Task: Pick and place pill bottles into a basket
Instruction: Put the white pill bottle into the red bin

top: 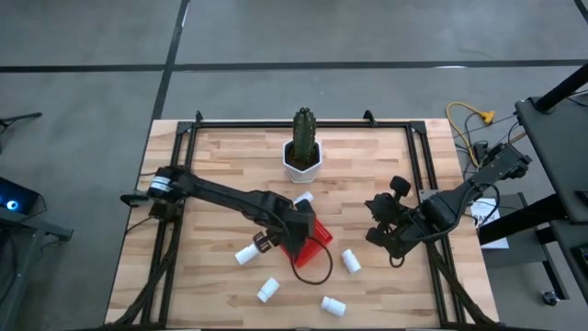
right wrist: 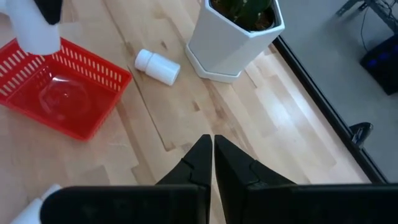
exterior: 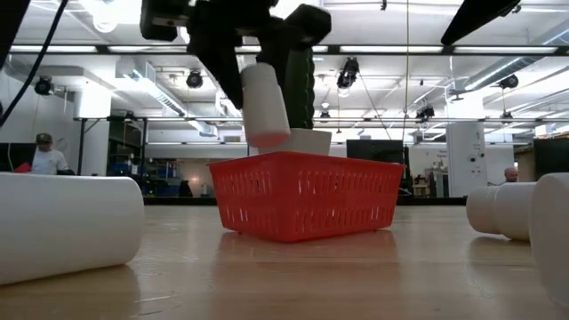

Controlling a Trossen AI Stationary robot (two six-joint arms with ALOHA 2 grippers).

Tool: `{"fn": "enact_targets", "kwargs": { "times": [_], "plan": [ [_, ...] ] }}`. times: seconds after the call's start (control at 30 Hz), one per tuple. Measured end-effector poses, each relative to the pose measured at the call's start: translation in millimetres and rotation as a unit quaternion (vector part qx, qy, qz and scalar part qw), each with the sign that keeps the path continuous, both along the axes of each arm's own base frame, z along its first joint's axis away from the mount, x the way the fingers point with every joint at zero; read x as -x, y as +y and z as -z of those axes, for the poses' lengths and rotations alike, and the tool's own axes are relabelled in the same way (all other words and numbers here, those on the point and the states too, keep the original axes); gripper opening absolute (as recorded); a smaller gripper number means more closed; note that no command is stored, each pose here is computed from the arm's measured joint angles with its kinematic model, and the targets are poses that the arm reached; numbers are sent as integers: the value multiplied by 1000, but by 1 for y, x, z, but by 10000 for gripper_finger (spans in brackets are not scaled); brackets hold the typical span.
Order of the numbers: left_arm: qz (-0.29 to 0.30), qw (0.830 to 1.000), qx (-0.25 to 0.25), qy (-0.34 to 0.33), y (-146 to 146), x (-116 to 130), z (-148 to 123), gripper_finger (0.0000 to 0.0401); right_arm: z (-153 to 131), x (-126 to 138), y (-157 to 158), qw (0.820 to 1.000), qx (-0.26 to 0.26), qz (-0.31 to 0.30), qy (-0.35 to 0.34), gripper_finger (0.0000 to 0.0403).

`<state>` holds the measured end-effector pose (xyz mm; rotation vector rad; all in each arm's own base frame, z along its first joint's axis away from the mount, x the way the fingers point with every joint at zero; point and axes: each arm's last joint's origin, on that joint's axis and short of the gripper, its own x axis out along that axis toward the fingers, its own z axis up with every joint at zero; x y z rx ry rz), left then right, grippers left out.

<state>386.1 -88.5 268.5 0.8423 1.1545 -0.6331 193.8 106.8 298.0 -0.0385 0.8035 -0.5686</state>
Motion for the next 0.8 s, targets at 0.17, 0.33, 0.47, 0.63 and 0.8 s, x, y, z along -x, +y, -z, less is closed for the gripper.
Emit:
{"fn": "enact_targets", "kwargs": {
  "times": [0.17,0.33,0.47,0.63,0.8],
  "plan": [
    [13,1000,-2,23,-1,-7,16,156,2,0,0,1000,2,0,3,8],
    [17,1000,-2,26,-1,-8,19,155,7,1,-1,1000,6,1,8,8],
    [16,999,7,27,-2,-8,19,155,12,2,-2,1000,10,3,15,8],
    [24,999,7,28,-4,-8,20,155,17,3,-2,1000,8,10,18,8],
    [38,999,13,19,-7,-9,20,155,17,3,-2,1000,7,11,17,8]
  ]
}}
